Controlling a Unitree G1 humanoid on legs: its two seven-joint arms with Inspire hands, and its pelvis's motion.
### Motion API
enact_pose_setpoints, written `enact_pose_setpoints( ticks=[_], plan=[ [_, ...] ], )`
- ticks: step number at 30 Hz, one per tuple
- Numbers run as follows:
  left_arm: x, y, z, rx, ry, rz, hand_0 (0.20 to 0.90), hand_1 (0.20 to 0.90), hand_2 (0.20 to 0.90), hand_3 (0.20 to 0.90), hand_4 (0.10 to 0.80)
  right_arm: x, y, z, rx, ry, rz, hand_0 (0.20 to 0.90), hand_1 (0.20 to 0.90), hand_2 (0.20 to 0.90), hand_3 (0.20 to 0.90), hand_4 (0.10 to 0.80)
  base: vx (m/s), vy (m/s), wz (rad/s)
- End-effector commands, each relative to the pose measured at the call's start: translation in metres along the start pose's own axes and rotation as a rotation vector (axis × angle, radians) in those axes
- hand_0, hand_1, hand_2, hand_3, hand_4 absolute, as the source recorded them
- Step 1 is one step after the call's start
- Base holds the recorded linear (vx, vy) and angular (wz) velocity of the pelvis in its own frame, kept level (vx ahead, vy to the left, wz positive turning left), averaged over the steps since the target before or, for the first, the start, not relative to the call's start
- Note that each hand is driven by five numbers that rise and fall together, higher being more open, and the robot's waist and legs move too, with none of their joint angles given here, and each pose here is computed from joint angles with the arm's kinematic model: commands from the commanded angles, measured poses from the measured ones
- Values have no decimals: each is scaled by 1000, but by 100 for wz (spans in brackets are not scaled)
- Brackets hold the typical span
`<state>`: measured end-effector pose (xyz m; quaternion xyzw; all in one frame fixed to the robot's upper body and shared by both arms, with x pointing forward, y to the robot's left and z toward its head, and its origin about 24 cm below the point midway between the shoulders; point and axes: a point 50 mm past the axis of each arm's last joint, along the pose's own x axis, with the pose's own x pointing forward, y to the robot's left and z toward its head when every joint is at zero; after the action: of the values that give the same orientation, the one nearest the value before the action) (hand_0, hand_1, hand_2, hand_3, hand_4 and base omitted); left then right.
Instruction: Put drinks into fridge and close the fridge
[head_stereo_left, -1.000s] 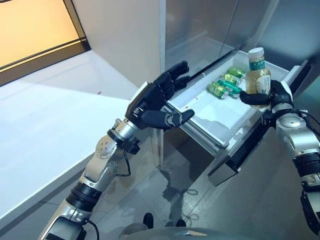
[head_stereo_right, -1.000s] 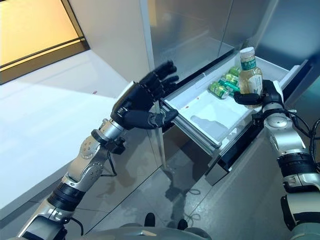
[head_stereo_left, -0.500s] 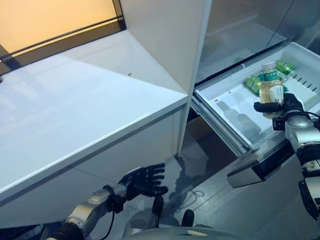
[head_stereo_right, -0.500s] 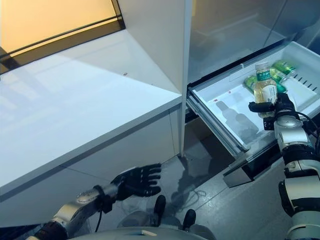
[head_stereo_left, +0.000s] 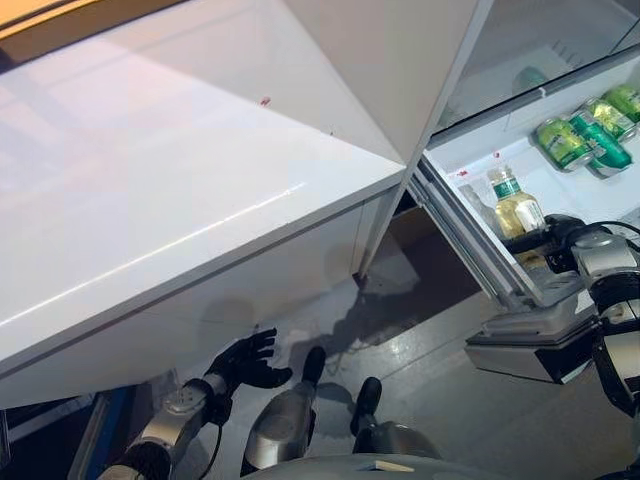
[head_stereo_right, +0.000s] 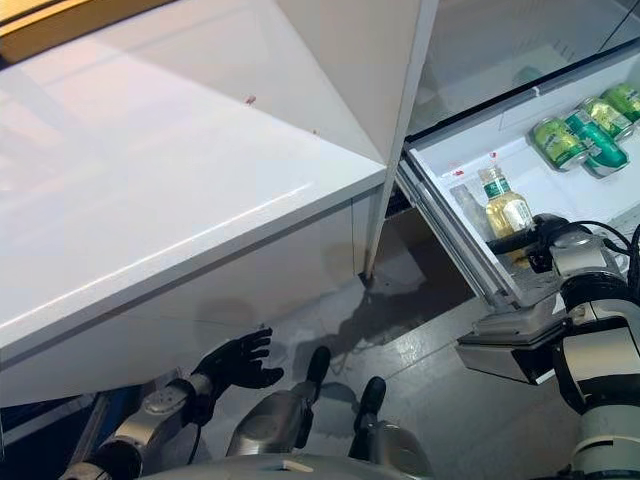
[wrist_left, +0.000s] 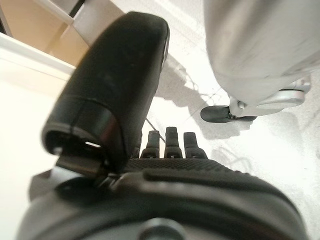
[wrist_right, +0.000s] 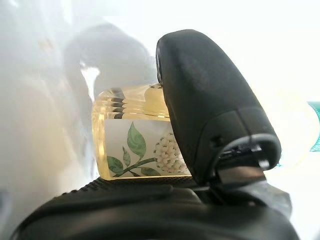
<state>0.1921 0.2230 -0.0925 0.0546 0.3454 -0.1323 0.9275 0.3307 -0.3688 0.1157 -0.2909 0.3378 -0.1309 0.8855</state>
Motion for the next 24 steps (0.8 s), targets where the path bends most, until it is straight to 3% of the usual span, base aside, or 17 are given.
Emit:
enact_pose_setpoints(
  ticks=[1,9,10,11,12,24],
  plan=[
    [-2,0,-6,24,-7,11,900,900,900,900,800,-27,-68,32,-180,-59,-220,300,300,300,200,100,0,0,0],
    [-1,5,-6,39,18,28,900,900,900,900,800,-27,-68,21,-404,149,-140,300,300,300,200,100,0,0,0],
    [-1,6,-5,40,21,33,900,900,900,900,800,-27,-68,20,-419,171,-125,444,444,444,367,267,0,0,0],
    [0,7,-5,40,27,40,900,900,900,900,800,-26,-67,18,-427,191,-111,648,648,648,606,506,0,0,0],
    [0,8,-6,42,34,47,900,900,900,900,800,-25,-64,18,-433,191,-106,900,900,900,900,800,0,0,0],
    [-4,14,-18,27,100,96,900,900,900,900,800,-22,-48,43,-317,-18,-95,900,900,900,900,800,-1,23,0]
  ],
)
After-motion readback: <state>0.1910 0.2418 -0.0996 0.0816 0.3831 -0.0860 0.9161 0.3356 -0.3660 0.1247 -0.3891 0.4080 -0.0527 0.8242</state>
